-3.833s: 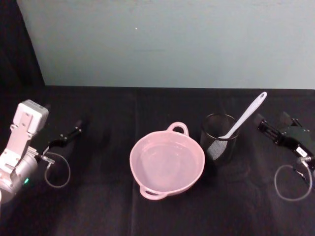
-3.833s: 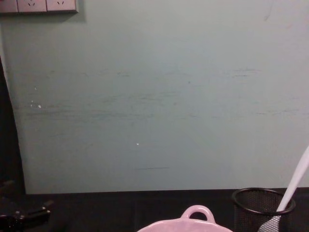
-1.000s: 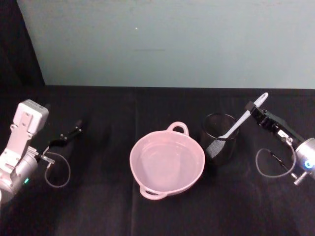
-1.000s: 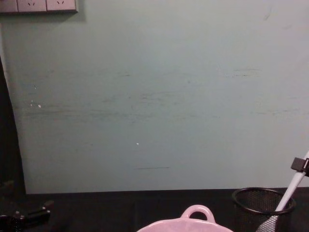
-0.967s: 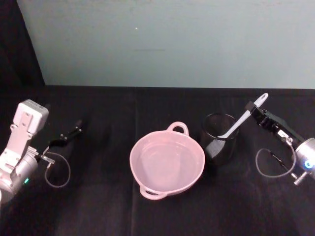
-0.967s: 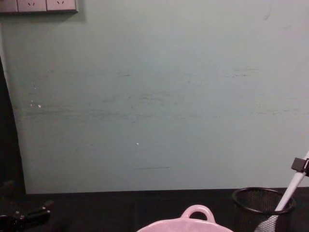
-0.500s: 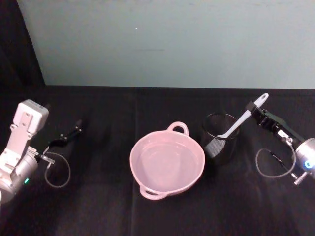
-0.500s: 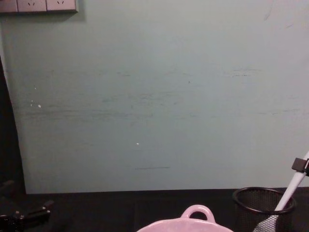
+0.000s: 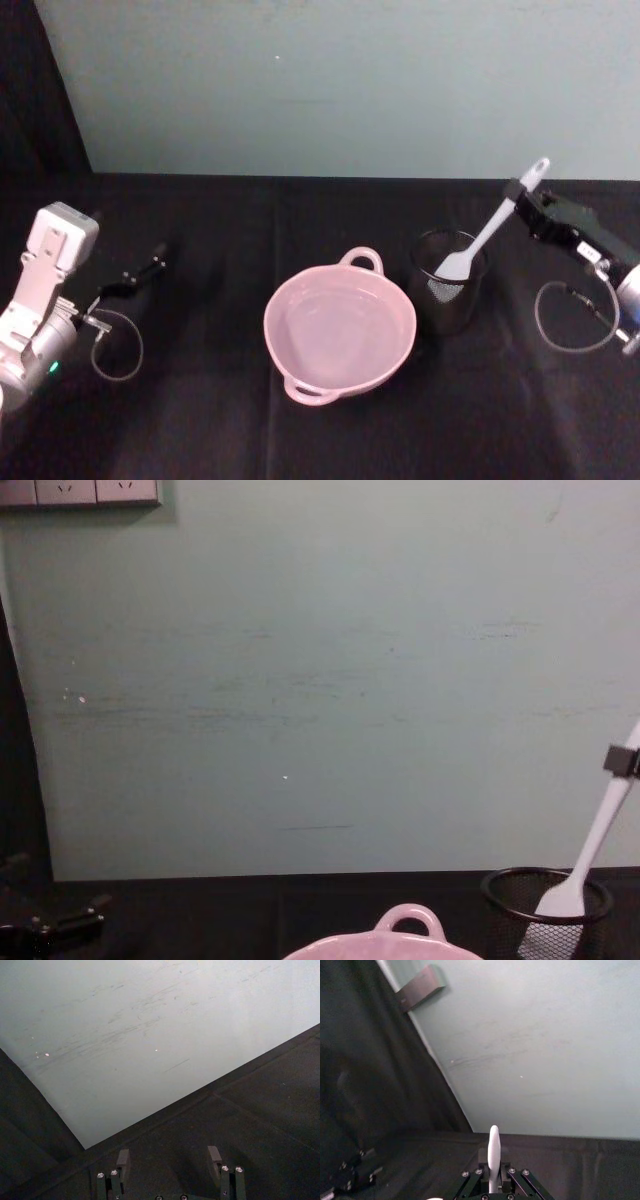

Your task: Use the one hand to pick up the spoon and stir the clear water in the bowl.

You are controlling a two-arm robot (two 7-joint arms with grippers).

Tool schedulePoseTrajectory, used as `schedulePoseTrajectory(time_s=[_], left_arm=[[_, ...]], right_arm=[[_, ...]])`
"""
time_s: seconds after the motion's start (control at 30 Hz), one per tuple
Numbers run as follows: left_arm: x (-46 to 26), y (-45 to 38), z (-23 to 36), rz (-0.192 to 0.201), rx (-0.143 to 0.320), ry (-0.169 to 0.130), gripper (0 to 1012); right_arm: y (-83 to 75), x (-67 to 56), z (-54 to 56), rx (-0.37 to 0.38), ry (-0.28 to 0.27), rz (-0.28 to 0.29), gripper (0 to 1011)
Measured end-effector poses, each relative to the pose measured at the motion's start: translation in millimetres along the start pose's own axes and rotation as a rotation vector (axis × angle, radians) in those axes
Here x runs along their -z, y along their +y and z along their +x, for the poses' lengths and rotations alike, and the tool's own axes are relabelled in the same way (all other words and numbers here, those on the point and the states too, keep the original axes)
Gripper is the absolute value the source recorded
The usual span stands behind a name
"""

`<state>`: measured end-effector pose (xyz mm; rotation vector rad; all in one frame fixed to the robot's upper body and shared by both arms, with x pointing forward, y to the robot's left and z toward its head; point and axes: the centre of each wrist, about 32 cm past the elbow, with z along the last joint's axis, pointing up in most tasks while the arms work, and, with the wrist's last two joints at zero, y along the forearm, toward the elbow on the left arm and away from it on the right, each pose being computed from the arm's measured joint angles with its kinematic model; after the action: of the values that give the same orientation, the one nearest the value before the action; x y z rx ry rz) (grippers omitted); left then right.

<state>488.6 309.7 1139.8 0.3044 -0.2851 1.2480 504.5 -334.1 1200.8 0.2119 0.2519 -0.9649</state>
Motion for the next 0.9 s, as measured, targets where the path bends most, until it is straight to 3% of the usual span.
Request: schedulePoseTrajectory(time_s=[0.1,0.13,0.2,0.43,0.63,0.9], left_arm=[[0.0,0.0,0.0,0.0,0.0,0.0,1005],[0.0,0.0,0.0,0.0,0.0,0.0,1005],[0.0,0.0,0.0,0.0,0.0,0.0,1005],[0.0,0.0,0.0,0.0,0.0,0.0,1005],[0.0,0.0,0.0,0.0,0.0,0.0,1005],[0.0,0.0,0.0,0.0,0.0,0.0,1005]], right_arm=[[0.3,-15.8,-5.3,-0.028,-0.086,-0.015,127],[0.3,-15.8,-5.3,-0.028,-0.086,-0.015,127],[0.1,-31.2,-9.7,-0.05,-0.158,-0.023,127],[2.1,-67.2,-19.7,-0.105,-0.277,-0.039,127],[9.8,-94.6,-30.8,-0.151,-0.327,-0.052,127],[29.5,-117.6,-45.6,-0.218,-0.367,-0.086,127]])
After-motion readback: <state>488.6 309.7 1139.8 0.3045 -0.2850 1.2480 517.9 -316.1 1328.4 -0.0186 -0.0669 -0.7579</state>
